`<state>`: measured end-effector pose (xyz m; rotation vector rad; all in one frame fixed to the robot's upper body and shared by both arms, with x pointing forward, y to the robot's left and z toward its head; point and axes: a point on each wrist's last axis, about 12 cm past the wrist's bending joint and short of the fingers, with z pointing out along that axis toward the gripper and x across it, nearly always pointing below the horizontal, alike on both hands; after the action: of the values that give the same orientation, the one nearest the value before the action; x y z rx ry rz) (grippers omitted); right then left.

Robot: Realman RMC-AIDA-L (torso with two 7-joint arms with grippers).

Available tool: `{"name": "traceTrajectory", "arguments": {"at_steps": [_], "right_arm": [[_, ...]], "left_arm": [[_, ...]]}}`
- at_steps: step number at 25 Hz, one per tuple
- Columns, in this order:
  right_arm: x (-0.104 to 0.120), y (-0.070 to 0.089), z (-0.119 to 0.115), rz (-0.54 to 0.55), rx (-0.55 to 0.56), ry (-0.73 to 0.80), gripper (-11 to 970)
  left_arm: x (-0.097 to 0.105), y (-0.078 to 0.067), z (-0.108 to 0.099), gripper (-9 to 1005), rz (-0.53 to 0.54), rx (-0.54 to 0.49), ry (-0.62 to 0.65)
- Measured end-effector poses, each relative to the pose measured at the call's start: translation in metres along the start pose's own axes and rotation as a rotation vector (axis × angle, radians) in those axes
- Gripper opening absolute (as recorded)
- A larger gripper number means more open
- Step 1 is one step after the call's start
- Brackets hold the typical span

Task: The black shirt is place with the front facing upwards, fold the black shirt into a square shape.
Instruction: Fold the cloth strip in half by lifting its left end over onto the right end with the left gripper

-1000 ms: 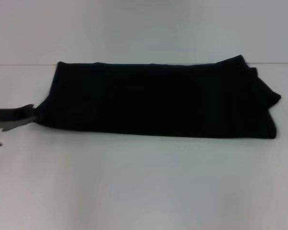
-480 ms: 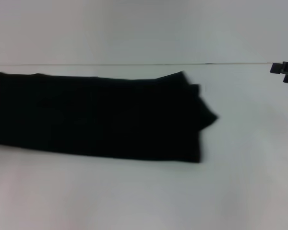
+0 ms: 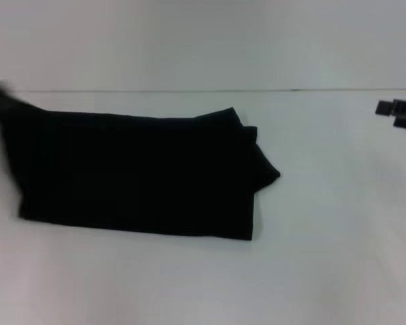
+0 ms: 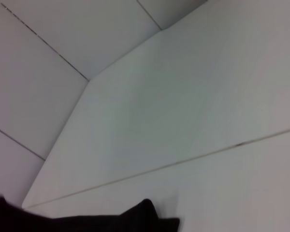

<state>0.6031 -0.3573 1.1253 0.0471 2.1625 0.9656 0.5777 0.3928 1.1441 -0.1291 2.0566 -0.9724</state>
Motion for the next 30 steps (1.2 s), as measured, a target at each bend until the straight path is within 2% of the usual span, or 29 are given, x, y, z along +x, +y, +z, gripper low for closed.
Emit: {"name": "traceTrajectory", "arguments": {"at_steps": [2, 4, 6, 7, 8, 10, 14, 17, 20, 23, 25, 28, 30], "right_arm": [[0.003, -0.002, -0.004, -0.008, -0.006, 0.009, 763], [0.006, -0.004, -0.011, -0.014, -0.011, 0.018, 763], [0.009, -0.007, -0.017, -0.017, -0.015, 0.026, 763], [0.011, -0.009, -0.021, -0.017, -0.016, 0.029, 763], [0.012, -0.010, -0.025, -0.019, -0.014, 0.030, 763], [0.012, -0.013, -0.031, -0.026, -0.010, 0.032, 763], [0.012, -0.017, -0.038, -0.050, 0.002, 0.039, 763], [0.010, -0.018, -0.040, -0.066, 0.009, 0.051, 763], [0.007, -0.016, -0.039, -0.079, 0.009, 0.066, 763], [0.004, -0.011, -0.030, -0.096, 0.008, 0.106, 762], [0.001, -0.007, -0.022, -0.101, 0.018, 0.152, 762], [-0.005, 0.002, -0.009, -0.103, 0.027, 0.211, 762], [-0.006, 0.010, 0.002, -0.102, 0.014, 0.243, 762]], "left_arm": [[0.006, -0.034, 0.032, 81, 0.031, 0.174, 0.043], [0.016, -0.064, 0.062, 85, 0.055, 0.294, 0.098], [0.031, -0.087, 0.090, 88, 0.070, 0.365, 0.157], [0.037, -0.092, 0.097, 90, 0.071, 0.380, 0.176], [0.054, -0.104, 0.117, 92, 0.070, 0.401, 0.215], [0.079, -0.111, 0.139, 96, 0.039, 0.402, 0.254], [0.138, -0.109, 0.170, 103, -0.062, 0.366, 0.264], [0.176, -0.115, 0.178, 108, -0.083, 0.369, 0.252], [0.188, -0.124, 0.179, 114, -0.069, 0.411, 0.240], [0.191, -0.130, 0.176, 119, -0.069, 0.469, 0.240], [0.191, -0.138, 0.171, 123, -0.065, 0.544, 0.250], [0.186, -0.143, 0.159, 237, -0.049, 0.664, 0.244], [0.179, -0.140, 0.148, 313, -0.035, 0.723, 0.219]]}}
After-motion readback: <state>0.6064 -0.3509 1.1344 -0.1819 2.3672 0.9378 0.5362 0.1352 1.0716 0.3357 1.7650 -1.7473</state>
